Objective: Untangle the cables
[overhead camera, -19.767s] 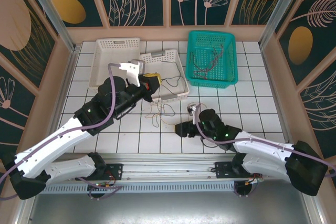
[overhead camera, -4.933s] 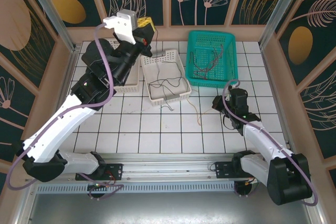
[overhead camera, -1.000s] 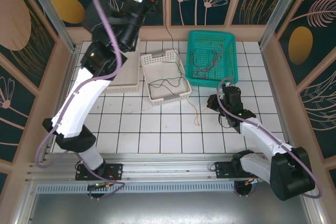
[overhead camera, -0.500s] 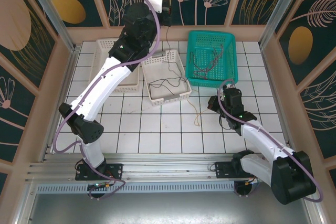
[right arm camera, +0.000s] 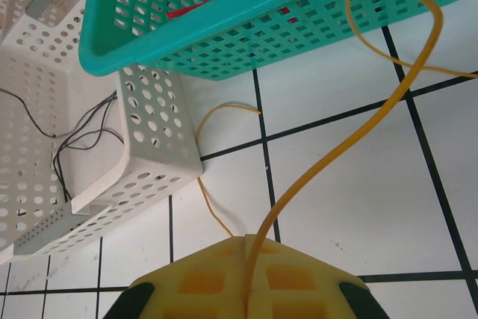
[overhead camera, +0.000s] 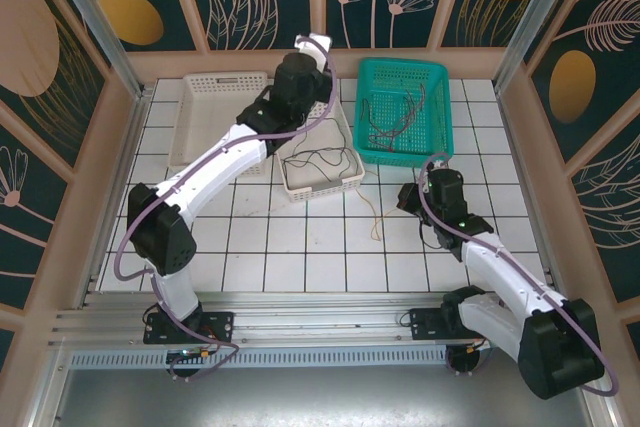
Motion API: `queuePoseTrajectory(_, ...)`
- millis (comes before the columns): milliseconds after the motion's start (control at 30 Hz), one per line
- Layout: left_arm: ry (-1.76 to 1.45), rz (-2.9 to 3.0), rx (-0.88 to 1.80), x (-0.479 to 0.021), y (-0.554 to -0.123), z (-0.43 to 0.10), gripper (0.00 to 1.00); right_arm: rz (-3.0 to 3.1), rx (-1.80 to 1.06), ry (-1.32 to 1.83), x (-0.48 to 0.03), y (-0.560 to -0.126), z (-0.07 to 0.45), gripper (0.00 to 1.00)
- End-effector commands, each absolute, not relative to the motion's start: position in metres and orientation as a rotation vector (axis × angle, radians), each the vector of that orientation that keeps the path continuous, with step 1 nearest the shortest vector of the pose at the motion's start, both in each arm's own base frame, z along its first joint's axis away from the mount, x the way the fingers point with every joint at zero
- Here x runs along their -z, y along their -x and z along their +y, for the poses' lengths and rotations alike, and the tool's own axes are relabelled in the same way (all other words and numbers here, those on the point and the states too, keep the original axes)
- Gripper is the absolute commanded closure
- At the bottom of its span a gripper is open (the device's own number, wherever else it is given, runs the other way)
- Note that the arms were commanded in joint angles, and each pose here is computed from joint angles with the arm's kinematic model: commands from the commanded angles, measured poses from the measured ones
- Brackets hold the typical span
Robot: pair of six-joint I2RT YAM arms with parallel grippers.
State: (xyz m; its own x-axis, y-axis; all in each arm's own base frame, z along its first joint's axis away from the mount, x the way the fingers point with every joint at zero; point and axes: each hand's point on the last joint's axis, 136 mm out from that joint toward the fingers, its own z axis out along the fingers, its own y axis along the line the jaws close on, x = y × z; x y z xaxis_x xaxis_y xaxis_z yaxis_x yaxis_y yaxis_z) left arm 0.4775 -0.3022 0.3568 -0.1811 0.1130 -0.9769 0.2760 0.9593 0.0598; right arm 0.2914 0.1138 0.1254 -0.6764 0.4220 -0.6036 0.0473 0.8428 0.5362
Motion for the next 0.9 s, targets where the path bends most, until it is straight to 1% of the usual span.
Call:
queuePoseTrajectory(0,-0.247,1.828,0.199,-0.321,-0.477,-0.302,1.00,2.213,-0.625,-0.301,-0.148,-0.294,0.115,1.00)
queuePoseTrajectory(200,-0.216,2.033,0.267,-0.225,-0.464,-0.305,1.00,2.211,-0.642,-0.282,-0.155,-0.294,0.119,1.00)
queuePoseTrajectory(300,-0.192,2.115,0.266,-0.187,-0.460,-0.305,1.00,2.208,-0.650,-0.276,-0.160,-0.294,0.120,1.00)
queuePoseTrajectory(467,-0.212,2.205,0.284,-0.146,-0.458,-0.313,1.00,2.163,-0.658,-0.247,-0.188,-0.298,0.122,1.00)
queuePoseTrajectory(567,-0.240,2.243,0.305,-0.132,-0.455,-0.319,1.00,2.132,-0.661,-0.217,-0.214,-0.300,0.124,1.00)
queuePoseTrajectory(700,-0.236,2.282,0.310,-0.117,-0.449,-0.317,0.89,2.069,-0.658,-0.176,-0.254,-0.302,0.124,1.00)
queuePoseTrajectory(800,-0.216,2.297,0.293,-0.108,-0.446,-0.309,0.78,2.036,-0.671,-0.137,-0.282,-0.303,0.129,1.00)
queuePoseTrajectory(867,-0.196,2.319,0.301,-0.102,-0.444,-0.304,0.66,2.018,-0.684,-0.107,-0.298,-0.305,0.133,1.00)
